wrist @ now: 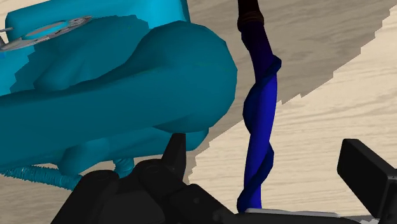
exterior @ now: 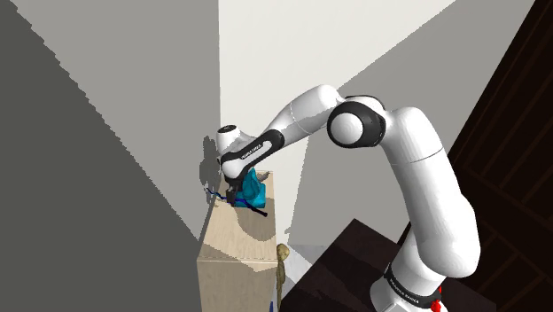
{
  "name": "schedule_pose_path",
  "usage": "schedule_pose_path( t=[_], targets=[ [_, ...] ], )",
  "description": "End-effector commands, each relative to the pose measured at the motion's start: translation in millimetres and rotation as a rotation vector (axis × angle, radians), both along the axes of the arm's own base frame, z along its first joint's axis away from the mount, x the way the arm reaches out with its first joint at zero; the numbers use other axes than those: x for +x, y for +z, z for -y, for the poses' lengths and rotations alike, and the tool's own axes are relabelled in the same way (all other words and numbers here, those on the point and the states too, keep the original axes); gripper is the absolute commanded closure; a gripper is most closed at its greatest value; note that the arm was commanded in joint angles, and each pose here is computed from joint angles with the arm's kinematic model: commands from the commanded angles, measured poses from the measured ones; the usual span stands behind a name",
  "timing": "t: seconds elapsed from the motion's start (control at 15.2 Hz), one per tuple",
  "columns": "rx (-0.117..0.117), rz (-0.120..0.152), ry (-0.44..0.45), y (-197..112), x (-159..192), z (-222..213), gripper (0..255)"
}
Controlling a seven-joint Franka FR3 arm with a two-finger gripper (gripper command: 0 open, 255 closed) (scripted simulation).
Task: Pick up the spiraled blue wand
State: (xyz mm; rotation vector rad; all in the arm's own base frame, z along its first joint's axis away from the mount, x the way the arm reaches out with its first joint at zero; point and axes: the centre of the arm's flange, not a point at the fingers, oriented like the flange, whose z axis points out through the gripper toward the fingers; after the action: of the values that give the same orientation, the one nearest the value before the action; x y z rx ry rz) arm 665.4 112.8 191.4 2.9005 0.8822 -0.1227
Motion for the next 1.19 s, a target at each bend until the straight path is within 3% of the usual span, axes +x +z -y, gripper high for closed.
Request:
schedule_pose_path(
  t=[0.0,0.59,1.12],
  targets=[
    [0.000,0.000,0.000,-1.7,0.0,-0.4,255],
    [0.000,0.000,0.000,-1.4,-0.2,0.2,255],
    [0.000,0.000,0.000,40.9,-0.2,0.2,255]
  ],
)
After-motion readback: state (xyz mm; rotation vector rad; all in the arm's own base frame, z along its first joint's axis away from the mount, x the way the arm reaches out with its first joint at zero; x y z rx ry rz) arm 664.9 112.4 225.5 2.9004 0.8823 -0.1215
